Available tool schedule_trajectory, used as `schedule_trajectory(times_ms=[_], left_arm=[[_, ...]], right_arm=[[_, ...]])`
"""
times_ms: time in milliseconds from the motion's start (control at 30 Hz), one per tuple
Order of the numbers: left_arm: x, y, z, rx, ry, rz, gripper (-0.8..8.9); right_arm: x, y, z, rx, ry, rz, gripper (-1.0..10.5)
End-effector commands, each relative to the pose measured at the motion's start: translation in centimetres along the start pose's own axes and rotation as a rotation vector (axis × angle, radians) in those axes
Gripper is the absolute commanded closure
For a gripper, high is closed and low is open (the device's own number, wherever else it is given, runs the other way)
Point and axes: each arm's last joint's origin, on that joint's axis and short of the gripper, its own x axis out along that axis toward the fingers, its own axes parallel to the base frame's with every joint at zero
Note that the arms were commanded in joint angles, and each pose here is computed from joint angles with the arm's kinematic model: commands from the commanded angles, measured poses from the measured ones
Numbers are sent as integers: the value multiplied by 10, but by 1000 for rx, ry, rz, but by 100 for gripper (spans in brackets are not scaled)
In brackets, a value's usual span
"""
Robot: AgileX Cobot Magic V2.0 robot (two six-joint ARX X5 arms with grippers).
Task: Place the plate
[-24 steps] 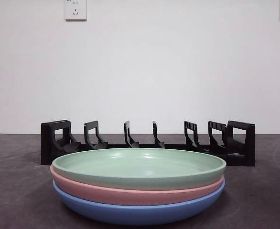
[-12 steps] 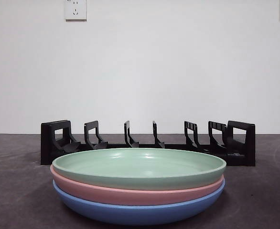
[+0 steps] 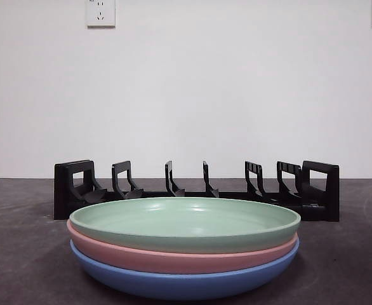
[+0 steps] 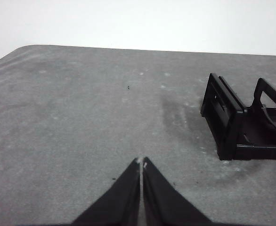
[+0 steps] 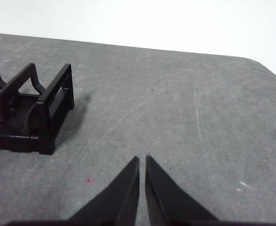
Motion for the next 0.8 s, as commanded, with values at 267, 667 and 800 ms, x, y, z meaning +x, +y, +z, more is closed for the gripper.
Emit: schedule_trajectory(times_ms=[267,667,800], left_arm=[[2,0,-4,0,1,-2,806],[2,0,-4,0,1,-2,806],[2,0,-4,0,1,-2,806]], right_arm=[[0,0,0,12,-7,-4,926],[0,-3,0,11,-3,-91,926],[0,-3,0,11,-3,-91,926]])
